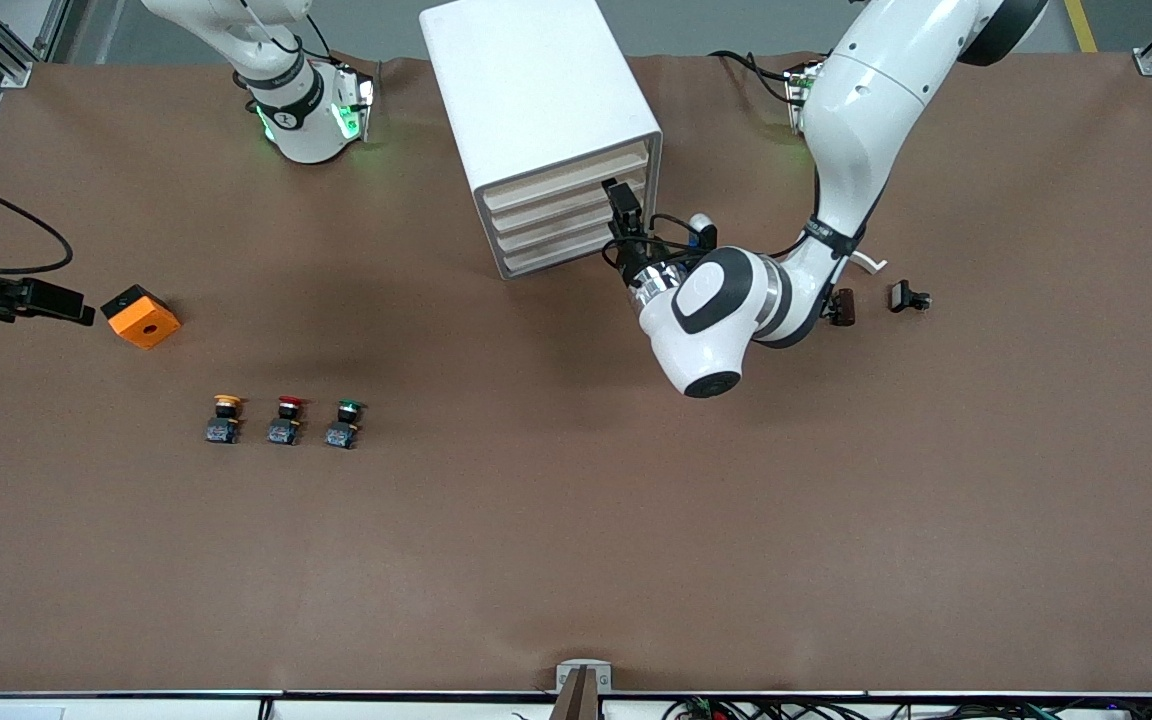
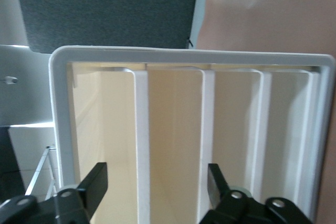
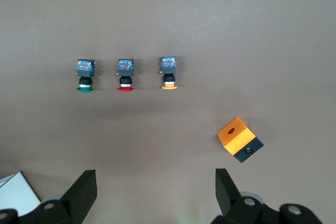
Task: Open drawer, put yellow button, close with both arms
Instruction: 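Grasp the drawer handle with the left gripper while the right gripper reaches the buttons, then pull the drawer open with the left gripper while the right gripper grasps yellow button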
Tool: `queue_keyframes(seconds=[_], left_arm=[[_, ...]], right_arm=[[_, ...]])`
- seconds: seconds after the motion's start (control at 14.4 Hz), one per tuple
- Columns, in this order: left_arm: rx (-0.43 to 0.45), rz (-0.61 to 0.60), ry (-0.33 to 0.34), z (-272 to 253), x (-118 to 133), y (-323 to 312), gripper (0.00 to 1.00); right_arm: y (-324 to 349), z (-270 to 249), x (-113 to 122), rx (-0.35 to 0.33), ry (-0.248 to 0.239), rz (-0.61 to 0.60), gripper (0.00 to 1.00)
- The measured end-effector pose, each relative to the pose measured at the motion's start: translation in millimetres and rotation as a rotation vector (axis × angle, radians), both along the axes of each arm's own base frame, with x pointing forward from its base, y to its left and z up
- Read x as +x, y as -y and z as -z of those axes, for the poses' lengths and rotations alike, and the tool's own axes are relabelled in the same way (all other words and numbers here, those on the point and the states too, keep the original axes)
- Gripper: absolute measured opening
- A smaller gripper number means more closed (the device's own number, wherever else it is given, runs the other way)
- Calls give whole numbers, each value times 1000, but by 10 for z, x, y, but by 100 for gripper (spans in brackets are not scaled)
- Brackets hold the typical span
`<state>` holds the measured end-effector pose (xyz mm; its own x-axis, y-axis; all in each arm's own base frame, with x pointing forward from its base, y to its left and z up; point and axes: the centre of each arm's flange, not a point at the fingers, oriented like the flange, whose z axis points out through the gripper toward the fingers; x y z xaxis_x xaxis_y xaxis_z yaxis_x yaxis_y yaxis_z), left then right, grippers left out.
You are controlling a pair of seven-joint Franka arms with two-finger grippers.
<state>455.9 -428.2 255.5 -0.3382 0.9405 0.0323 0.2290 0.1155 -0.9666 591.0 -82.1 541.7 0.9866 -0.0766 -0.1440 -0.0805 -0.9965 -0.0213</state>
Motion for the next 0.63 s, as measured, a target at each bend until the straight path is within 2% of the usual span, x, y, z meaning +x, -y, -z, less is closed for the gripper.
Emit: queue_keyframes(seconds=[0.07,0.14,0.21,0.28,0.56,0.63], left_arm=[[-5,2,-12,20,-38,41,70],[-9,5,-22,41,-78,87,70],[-12,7,-32,63,-118,132,62],[-15,12,-40,84,-163,179,59],[-16,43,-52,125,-335,343,59],[-22,42,-59,120,-362,378,55]], right_arm=[[51,117,42,-2,11,8,100],[79,278,82,-5,23,12,100],[95,490,112,-8,35,15,100],[105,738,130,-12,51,17,100],[79,1589,50,-25,120,17,100],[68,1737,23,-29,140,16,100]])
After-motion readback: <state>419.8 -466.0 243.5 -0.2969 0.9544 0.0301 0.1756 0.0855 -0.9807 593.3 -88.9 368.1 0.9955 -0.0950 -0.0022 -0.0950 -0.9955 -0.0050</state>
